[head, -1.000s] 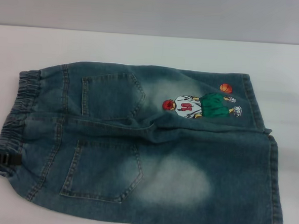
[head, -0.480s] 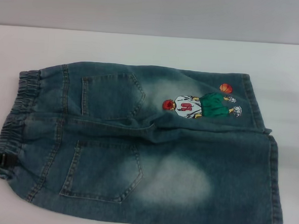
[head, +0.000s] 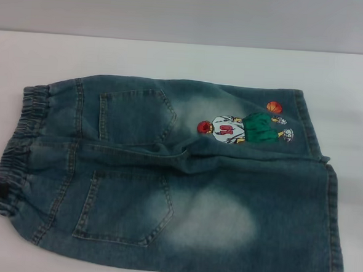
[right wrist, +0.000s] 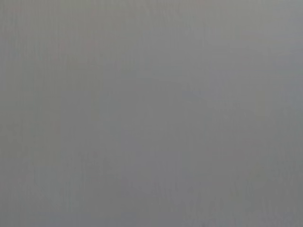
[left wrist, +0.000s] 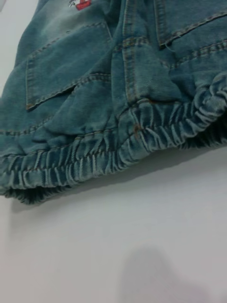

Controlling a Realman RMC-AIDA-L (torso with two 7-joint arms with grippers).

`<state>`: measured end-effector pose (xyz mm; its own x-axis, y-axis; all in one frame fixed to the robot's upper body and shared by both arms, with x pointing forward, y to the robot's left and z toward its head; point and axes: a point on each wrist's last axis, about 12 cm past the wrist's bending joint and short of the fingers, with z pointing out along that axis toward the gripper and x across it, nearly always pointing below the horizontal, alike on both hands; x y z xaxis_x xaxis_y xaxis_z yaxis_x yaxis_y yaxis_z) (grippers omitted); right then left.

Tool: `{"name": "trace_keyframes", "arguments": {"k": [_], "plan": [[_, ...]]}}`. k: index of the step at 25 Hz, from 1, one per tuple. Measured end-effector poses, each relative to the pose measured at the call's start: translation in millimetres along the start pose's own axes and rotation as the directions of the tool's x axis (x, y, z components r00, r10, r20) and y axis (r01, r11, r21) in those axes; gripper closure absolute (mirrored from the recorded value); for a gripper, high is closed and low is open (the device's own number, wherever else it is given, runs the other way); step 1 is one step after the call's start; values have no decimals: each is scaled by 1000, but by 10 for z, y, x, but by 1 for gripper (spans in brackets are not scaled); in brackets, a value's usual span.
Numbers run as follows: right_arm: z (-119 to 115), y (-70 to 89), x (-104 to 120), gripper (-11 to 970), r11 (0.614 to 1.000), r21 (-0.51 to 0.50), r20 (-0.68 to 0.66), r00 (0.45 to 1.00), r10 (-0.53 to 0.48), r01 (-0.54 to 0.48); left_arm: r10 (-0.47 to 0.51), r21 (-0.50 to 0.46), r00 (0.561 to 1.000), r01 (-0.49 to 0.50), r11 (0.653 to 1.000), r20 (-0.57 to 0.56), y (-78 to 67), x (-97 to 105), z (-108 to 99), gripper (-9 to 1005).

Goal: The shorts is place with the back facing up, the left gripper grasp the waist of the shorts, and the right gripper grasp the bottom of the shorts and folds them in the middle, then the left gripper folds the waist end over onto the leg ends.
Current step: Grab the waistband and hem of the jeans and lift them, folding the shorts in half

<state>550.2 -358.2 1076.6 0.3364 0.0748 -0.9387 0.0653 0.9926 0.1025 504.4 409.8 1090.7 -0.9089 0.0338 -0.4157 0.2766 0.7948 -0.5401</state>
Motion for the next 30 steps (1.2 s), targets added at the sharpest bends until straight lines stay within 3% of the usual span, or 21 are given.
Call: {"name": "trace_keyframes", "arguments": {"k": [8,12,16,17,18,22,26,30], "plan": [[53,-1,-35,308,1000,-6,17,1000,21,-21,-2,19,999,1,1000,45,-57,-141,30,796],[149,-7,-84,308,986,-31,20,986,165,-165,4,27,999,-5,1000,50,-78,-166,50,892],[278,1,-173,308,938,-114,-10,944,329,-328,18,37,999,-20,999,39,-115,-201,87,944],[360,18,-235,308,889,-187,-62,908,415,-419,19,39,999,-21,999,37,-122,-207,93,953],[360,18,-235,308,889,-187,-62,908,415,-419,18,40,999,-19,999,40,-124,-208,96,952],[571,82,-460,308,752,-350,-217,829,515,-559,16,47,999,-18,999,41,-135,-197,131,953],[735,249,-786,308,611,-526,-358,805,472,-592,20,50,999,-22,998,45,-150,-195,158,953],[850,446,-1066,308,472,-619,-517,778,358,-628,21,55,999,-23,998,49,-161,-205,167,952]]}}
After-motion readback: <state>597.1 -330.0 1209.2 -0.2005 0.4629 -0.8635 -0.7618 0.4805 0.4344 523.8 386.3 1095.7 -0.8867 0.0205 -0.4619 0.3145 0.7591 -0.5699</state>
